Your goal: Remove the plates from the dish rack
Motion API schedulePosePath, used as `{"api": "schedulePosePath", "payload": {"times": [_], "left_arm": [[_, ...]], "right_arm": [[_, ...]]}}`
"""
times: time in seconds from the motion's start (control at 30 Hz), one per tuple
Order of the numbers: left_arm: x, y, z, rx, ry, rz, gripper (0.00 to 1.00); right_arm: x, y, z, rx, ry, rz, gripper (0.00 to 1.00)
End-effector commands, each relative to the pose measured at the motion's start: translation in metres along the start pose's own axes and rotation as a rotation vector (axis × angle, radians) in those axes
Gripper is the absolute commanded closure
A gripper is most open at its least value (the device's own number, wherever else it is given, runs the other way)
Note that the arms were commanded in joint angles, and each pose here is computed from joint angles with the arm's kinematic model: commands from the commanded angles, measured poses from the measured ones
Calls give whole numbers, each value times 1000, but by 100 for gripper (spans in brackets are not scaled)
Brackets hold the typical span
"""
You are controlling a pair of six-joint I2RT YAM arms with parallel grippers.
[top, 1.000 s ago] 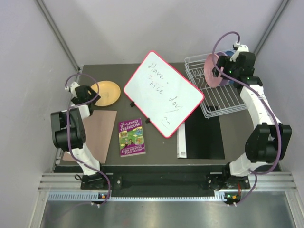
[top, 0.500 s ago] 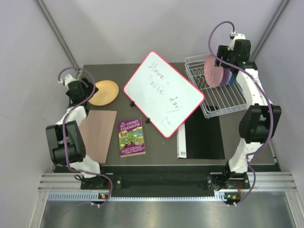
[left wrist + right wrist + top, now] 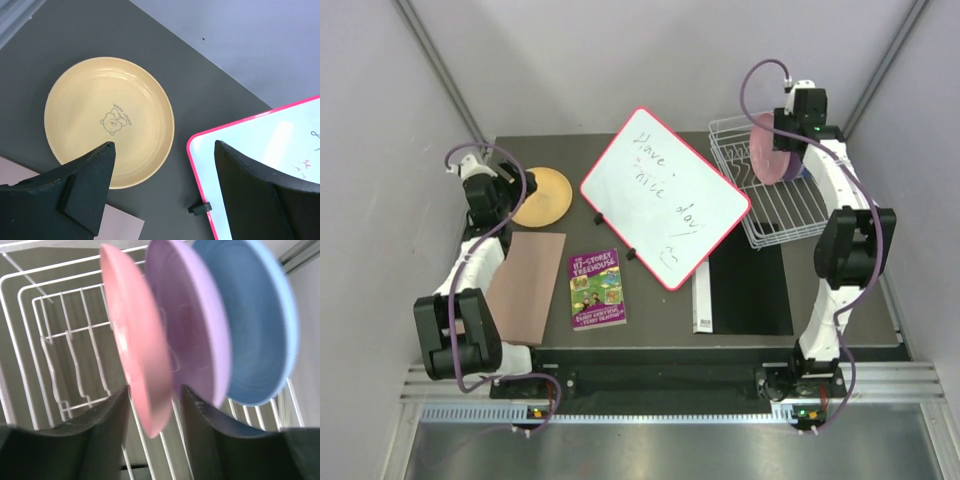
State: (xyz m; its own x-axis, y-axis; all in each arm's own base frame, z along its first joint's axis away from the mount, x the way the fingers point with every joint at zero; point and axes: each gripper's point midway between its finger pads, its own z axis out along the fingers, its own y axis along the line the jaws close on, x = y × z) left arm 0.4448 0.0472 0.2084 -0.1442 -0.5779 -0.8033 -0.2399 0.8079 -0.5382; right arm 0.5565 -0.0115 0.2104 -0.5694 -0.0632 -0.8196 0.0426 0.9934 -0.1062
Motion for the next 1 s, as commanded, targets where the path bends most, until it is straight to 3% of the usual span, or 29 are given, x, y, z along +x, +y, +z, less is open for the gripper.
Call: {"api": "schedulePosePath", "payload": {"times": [0.0,0.07,0.17,0.4,0.67,0.97], "left_arm": [[-11,-18,-10,71,-38,-4,16],[-10,-19,-12,77,-36,-7,16],[-7,-19,-15,81,-34,-3,16],[2,-18,-16,91,-14,-8,17],[10,-25,-15,100,3,2,17],[18,-35,-16,116,16,18,17]], "right_arm": [[-23,13,-7,38,-49,-97,70],[-21,13,-4,68,-36,-111,94],[-19,10,-1,110,-18,-124,100],[-30,13,-10,202,-58,-148,100],[-70,9,-63,517,-271,-176,100],[-74,-2,-89,634,-336,-161,100]]}}
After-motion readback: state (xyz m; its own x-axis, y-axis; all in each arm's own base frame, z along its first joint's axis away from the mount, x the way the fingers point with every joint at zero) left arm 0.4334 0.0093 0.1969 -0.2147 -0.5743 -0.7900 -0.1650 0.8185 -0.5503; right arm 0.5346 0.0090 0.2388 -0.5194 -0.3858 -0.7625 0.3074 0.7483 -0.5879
